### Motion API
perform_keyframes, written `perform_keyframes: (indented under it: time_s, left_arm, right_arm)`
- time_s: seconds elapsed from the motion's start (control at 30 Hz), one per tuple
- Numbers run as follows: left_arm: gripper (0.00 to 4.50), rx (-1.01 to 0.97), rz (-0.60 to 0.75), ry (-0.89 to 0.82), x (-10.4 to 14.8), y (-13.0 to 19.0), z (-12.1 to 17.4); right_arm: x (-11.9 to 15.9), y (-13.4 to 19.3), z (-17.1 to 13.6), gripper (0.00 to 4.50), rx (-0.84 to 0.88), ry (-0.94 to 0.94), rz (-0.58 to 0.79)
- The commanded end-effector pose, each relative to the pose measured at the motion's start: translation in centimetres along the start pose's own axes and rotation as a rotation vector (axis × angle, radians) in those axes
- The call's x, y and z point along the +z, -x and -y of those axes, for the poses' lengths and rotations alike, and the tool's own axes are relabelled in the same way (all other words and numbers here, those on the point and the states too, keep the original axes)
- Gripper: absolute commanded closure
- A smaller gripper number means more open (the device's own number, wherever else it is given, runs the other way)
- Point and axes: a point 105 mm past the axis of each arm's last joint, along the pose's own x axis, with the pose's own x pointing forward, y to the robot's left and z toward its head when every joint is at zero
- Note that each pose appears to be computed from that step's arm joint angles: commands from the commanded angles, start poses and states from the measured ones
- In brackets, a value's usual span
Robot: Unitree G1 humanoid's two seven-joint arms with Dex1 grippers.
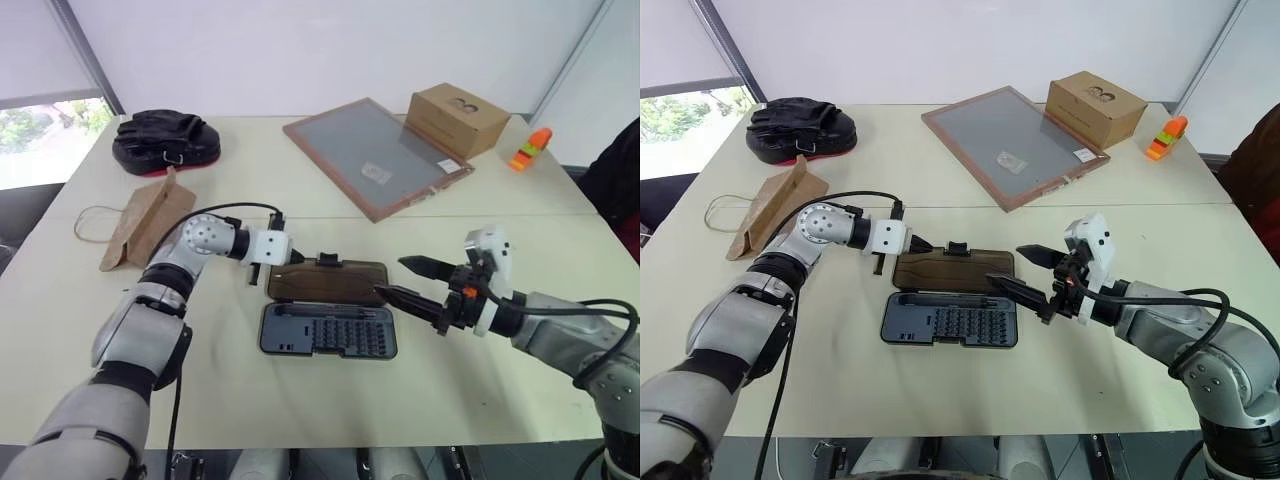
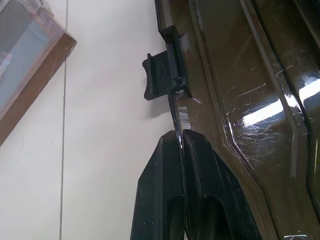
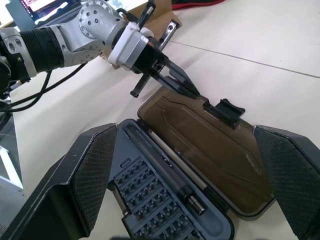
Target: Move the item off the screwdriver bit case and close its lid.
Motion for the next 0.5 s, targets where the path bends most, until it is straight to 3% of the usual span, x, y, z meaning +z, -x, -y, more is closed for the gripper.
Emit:
perform_keyframes:
  time_s: [0.03,0.23,0.27,0.37,0.43,0.5]
  left_arm:
    - [3.53,-0.029,-0.029,-0.018,-0.3,-0.3,0.4]
    - [0.34,0.076,0.001,0.038,-0.4,0.3,-0.6]
    - [0.04,0.121,0.032,0.082,-0.2,0.5,-1.1]
    - [0.04,0.249,0.182,0.298,0.2,2.1,-2.8]
    - [0.04,0.329,0.357,0.529,1.0,4.8,-4.6]
    - [0.04,0.345,0.472,0.639,2.4,7.6,-4.9]
  right_arm:
    - [1.2,0.1,-0.2,0.00,0.008,0.042,0.039]
    - [1.0,0.0,-0.3,0.00,0.022,0.035,0.034]
    - [1.0,-0.1,-0.3,0.00,0.025,0.033,0.033]
    - [0.9,-0.2,-0.3,0.00,0.035,0.025,0.037]
    - [1.0,-0.1,-0.5,0.00,0.051,0.009,0.042]
    - [1.0,-0.1,-0.6,0.00,0.065,-0.006,0.045]
